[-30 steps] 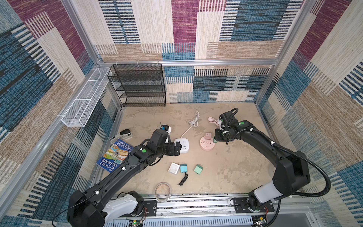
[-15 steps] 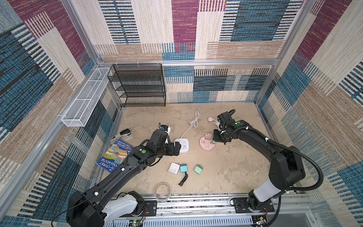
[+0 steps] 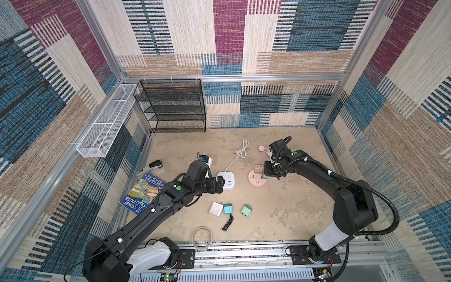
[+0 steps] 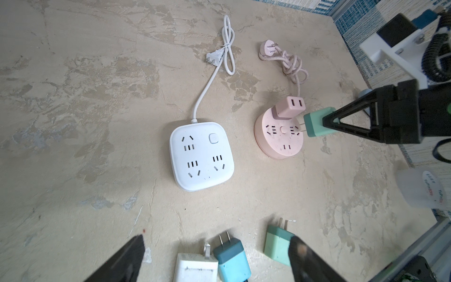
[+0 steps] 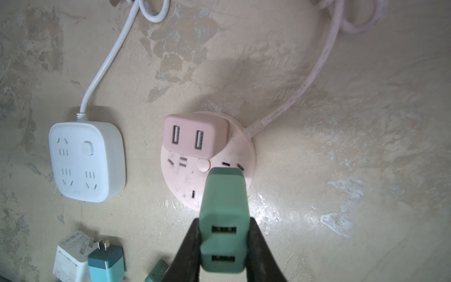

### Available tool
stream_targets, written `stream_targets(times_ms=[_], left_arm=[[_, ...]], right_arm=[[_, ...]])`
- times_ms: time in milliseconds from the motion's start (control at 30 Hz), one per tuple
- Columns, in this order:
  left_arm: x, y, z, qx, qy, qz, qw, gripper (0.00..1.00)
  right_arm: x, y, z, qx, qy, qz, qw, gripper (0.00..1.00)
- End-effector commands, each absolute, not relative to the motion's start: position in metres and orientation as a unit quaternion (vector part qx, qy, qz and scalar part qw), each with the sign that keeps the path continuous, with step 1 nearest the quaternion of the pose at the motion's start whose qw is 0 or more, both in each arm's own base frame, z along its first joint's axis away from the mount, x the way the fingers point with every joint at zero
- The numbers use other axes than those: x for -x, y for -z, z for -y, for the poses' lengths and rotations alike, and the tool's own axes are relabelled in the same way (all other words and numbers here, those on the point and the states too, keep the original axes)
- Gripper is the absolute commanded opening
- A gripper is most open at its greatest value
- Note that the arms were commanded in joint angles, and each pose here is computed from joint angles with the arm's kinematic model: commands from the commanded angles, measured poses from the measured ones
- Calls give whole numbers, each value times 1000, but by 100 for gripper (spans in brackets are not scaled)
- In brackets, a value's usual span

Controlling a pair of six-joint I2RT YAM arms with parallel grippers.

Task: Insert the plug
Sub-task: 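Lower and press the mint-green plug into a strip socket with the right gripper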

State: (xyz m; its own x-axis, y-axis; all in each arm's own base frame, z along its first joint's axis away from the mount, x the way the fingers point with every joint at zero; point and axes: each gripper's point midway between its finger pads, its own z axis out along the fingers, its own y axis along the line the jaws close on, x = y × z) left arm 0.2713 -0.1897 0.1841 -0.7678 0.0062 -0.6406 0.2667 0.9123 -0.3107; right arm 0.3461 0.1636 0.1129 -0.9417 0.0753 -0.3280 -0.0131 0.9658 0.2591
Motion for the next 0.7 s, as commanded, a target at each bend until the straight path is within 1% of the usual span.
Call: stream_targets(times_ms=[0, 667], left_arm=[[-274, -185, 189, -77, 191, -918, 339, 97], [-273, -181, 182, -71, 176, -920, 342, 97]], right_arm=[[-352, -113, -170, -21, -146, -973, 177, 0], [-353, -96, -165, -40, -127, -978, 163, 0]])
